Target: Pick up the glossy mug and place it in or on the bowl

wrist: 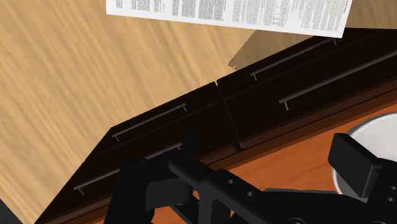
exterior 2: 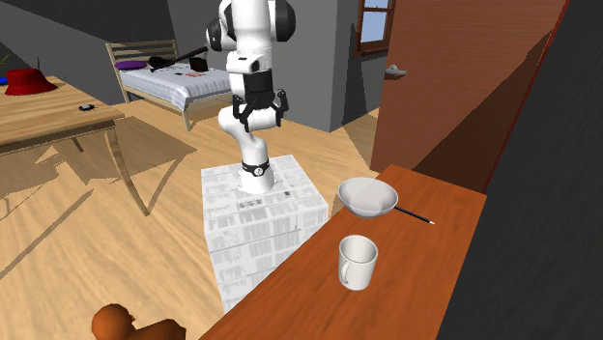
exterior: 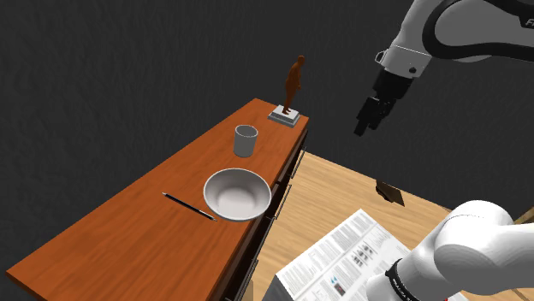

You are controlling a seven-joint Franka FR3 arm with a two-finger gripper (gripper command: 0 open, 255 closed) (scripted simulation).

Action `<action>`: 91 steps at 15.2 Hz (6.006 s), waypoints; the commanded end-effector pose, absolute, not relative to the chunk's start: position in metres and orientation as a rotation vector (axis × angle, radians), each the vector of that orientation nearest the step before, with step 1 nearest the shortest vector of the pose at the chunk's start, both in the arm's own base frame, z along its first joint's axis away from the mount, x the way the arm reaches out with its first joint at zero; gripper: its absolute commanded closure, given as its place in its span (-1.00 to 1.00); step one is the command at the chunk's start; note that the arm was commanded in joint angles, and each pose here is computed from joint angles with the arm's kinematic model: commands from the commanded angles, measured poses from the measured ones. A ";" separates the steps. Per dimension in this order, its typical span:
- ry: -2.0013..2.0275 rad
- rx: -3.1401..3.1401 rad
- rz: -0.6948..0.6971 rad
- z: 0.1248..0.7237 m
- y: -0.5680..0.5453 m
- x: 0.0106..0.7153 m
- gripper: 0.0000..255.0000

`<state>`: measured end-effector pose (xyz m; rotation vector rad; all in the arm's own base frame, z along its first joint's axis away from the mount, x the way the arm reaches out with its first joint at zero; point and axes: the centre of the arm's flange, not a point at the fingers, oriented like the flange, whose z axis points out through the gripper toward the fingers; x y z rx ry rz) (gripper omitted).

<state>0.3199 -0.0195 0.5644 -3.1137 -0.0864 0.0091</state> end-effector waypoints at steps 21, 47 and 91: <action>-0.043 -3.164 -0.036 0.461 0.101 0.530 -1.00; -0.016 -3.192 -0.063 0.361 0.165 0.659 -1.00; -0.016 -3.192 -0.063 0.511 0.211 0.596 1.00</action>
